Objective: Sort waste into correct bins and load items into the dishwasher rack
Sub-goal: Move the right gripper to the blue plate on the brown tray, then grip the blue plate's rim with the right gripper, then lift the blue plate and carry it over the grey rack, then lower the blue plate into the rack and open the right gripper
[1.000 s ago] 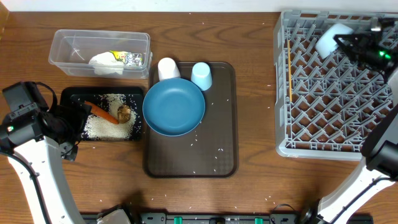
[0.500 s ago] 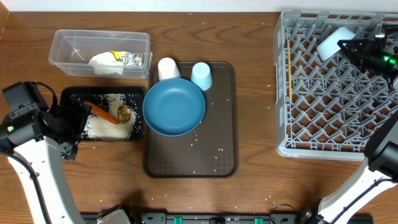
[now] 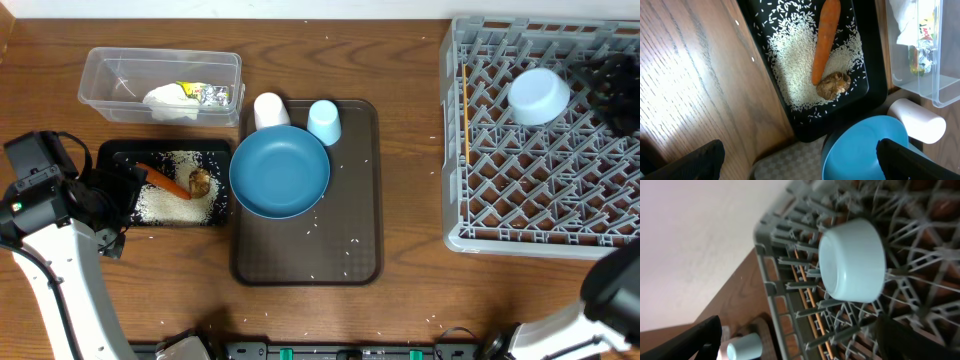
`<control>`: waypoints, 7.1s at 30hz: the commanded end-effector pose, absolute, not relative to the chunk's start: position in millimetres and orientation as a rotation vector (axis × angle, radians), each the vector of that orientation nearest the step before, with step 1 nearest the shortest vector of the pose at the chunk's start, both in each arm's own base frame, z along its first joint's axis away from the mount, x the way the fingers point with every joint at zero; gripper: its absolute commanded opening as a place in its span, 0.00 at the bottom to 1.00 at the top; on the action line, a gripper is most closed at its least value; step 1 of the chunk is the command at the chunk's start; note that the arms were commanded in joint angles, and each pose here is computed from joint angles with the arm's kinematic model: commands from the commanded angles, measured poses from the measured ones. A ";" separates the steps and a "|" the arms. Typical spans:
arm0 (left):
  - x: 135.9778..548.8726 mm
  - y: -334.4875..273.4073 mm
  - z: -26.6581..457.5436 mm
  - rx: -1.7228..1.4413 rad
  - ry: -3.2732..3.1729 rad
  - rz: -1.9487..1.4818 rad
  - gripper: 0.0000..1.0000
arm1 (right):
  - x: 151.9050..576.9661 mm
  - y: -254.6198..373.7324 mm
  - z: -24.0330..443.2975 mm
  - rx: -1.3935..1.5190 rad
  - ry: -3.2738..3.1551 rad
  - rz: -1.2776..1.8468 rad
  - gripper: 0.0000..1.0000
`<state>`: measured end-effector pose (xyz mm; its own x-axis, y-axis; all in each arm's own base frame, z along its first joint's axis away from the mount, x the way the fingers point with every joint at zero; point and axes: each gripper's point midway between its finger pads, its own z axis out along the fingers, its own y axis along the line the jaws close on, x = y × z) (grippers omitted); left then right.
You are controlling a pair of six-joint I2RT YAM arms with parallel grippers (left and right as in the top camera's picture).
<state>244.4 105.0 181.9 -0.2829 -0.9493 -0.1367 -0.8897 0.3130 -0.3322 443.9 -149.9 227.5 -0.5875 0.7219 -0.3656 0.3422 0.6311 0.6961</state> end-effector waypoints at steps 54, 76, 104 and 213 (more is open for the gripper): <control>241.9 106.0 182.9 -1.672 2.265 -0.267 0.98 | 330.8 292.3 34.6 -0.364 2.914 -0.041 0.57; 241.9 106.0 182.9 -1.672 2.265 -0.267 0.98 | 288.6 356.7 116.3 -0.873 2.710 0.403 0.75; 241.9 106.1 182.9 -1.672 2.265 -0.266 0.98 | 256.9 388.0 31.4 -1.163 2.722 0.264 0.35; 241.9 106.0 182.9 -1.672 2.265 -0.267 0.98 | 370.3 -72.0 258.9 0.211 1.902 1.445 0.01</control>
<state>244.4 105.0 181.9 -0.2829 -0.9493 -0.1367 -0.8897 0.3130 -0.3322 371.7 -66.4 254.5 -0.7388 0.5118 -0.4384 -0.2662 0.3759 0.8876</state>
